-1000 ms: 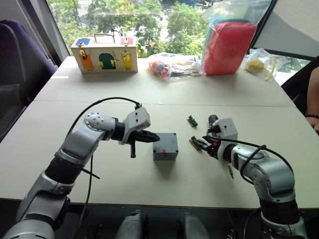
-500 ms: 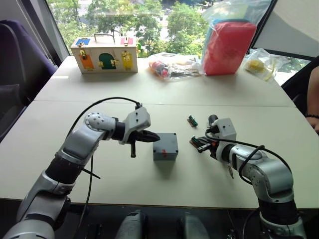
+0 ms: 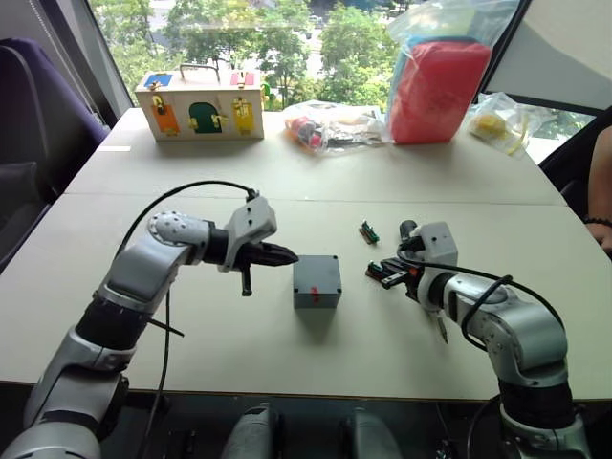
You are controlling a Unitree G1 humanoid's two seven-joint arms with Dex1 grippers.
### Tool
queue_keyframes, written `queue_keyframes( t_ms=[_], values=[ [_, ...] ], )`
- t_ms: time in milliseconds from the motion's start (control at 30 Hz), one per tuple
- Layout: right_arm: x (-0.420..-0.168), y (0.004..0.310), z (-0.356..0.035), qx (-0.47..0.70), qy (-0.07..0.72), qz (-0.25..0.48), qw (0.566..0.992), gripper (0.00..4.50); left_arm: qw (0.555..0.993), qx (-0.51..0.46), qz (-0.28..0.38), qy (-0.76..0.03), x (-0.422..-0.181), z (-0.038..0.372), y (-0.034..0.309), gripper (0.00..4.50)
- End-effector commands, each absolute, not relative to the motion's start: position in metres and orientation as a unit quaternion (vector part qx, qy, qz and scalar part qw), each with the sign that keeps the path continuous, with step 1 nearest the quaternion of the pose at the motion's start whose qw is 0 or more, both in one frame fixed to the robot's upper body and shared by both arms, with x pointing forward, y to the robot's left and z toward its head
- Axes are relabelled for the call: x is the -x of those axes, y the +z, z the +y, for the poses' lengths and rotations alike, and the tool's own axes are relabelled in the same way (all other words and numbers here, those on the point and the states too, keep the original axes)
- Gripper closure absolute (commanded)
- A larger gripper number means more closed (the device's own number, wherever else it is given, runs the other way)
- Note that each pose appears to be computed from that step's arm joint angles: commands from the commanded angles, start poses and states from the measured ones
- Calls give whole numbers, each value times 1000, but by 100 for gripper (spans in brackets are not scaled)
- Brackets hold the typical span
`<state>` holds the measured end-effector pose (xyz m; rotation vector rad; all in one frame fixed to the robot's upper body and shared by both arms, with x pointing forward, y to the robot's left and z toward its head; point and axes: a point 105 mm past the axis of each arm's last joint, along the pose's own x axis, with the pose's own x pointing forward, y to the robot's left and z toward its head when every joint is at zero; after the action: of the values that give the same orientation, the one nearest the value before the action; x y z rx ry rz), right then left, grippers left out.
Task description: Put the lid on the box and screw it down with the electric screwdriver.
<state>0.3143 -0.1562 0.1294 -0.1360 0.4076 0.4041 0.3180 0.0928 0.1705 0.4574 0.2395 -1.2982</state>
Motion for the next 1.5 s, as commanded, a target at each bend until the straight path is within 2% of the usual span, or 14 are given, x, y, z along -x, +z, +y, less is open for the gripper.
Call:
queue_keyframes(
  t_ms=[33,100,233,400,767,1500],
  values=[
    [-313,158,-150,70,204,153,964,447,773,-203,91,-594,-318,99,186,450],
    [-314,166,-146,71,209,140,965,447,774,-195,94,-596,-316,102,187,450],
    [-308,186,-109,57,293,93,950,447,771,-181,110,-600,-305,111,188,450],
    [-307,177,-86,67,335,82,936,447,781,-170,129,-587,-296,122,182,450],
    [-312,164,-79,79,355,93,927,447,805,-140,121,-564,-296,117,180,450],
    [-313,148,-77,75,352,116,926,447,802,-147,112,-568,-297,110,186,450]
  ],
)
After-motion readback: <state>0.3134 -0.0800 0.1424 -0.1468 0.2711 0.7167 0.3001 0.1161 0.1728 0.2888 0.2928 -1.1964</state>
